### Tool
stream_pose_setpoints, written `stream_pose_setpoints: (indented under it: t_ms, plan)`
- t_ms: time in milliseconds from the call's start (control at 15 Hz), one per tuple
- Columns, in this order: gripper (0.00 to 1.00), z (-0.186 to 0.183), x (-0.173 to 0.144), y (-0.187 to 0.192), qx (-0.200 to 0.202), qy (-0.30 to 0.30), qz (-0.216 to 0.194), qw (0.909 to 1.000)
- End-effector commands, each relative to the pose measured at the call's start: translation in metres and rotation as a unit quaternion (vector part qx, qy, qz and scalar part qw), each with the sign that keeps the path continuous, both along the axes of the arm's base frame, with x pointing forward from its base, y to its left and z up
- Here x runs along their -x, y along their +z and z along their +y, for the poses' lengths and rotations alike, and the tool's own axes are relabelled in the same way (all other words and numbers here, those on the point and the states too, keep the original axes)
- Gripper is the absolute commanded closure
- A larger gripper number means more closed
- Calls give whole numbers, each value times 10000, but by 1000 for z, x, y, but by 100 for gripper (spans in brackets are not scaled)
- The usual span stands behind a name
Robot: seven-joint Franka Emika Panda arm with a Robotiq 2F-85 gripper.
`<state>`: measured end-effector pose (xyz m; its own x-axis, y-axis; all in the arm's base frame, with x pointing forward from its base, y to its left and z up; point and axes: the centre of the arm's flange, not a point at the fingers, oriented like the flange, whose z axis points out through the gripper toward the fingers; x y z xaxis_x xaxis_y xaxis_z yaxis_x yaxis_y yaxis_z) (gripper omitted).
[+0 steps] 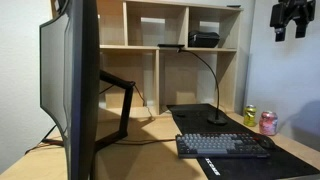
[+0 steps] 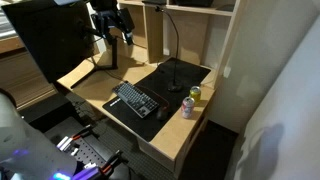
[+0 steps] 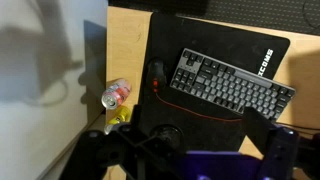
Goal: Turn the desk lamp on
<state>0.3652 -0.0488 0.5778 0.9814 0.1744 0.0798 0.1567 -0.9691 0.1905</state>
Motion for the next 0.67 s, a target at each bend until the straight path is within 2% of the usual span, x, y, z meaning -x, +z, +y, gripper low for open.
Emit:
stream_pose_setpoints:
  t_ms: [0, 67, 200, 400, 600]
  plan:
    - [0, 0, 0, 0, 0, 0, 0, 10000]
    - [0, 0, 1, 0, 140, -473, -27, 9988]
    - [0, 3, 6, 1, 125, -1092, 238, 9937]
    - [0, 21, 12, 0, -655, -1509, 770, 9834]
    - [0, 32, 13, 2, -1199, -2169, 952, 9641]
